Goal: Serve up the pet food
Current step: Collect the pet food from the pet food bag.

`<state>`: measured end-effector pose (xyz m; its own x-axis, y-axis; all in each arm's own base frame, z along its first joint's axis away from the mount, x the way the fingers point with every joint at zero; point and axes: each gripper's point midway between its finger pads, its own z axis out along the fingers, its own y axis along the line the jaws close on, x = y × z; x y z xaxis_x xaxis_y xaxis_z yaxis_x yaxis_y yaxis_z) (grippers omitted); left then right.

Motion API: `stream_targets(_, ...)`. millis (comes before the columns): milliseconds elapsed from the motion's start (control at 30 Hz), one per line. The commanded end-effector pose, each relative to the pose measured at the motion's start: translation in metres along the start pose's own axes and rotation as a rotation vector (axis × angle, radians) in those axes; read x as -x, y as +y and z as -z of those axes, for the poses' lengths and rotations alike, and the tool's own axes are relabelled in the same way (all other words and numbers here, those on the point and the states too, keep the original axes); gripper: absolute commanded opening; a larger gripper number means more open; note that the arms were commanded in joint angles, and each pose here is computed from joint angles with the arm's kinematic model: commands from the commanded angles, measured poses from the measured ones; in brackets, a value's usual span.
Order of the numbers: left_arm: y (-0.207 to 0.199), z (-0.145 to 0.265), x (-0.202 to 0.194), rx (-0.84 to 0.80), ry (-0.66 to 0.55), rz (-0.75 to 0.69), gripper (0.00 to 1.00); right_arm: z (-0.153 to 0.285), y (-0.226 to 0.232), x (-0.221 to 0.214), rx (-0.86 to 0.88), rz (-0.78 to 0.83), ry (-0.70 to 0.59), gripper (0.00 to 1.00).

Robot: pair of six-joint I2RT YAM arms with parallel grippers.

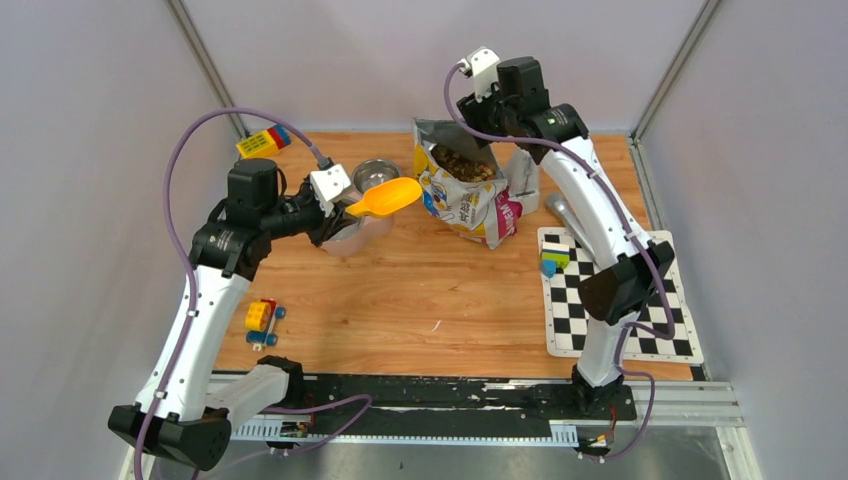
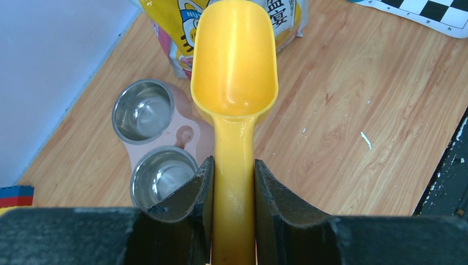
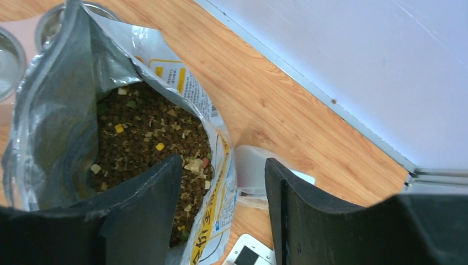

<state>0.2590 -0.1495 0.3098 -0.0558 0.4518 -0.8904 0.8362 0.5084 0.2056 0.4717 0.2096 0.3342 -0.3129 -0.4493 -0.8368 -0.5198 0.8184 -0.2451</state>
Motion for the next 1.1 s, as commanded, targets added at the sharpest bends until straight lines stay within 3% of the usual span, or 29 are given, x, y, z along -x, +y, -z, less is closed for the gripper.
stream_targets(0, 0.003, 0.006, 0.015, 0.027, -0.056, -0.026, 0.0, -0.004, -0.011, 0.002, -0.102, 0.079, 0.027, 0.58)
stream_targets(200, 0.002, 0.008, 0.013, 0.034, -0.053, -0.029, 0.0, -0.026, -0.002, -0.027, -0.091, 0.114, 0.159, 0.58)
stream_targets(433, 0.002, 0.008, 0.012, 0.038, -0.053, -0.029, 0.0, -0.033, 0.0, -0.037, -0.155, 0.191, 0.221, 0.57)
stream_targets(767, 0.004, 0.006, 0.01, 0.041, -0.049, -0.026, 0.0, -0.027, -0.003, -0.042, -0.186, 0.252, 0.267, 0.46)
stream_targets(900, 0.004, 0.006, 0.009, 0.041, -0.049, -0.022, 0.0, -0.025, -0.004, -0.042, -0.203, 0.269, 0.274, 0.3)
stream_targets(1000, 0.005, 0.005, 0.008, 0.04, -0.048, -0.019, 0.0, -0.026, -0.009, -0.041, -0.231, 0.284, 0.276, 0.04)
stream_targets(1067, 0.005, 0.005, 0.008, 0.038, -0.048, -0.018, 0.0, -0.024, -0.017, -0.034, -0.272, 0.288, 0.258, 0.0)
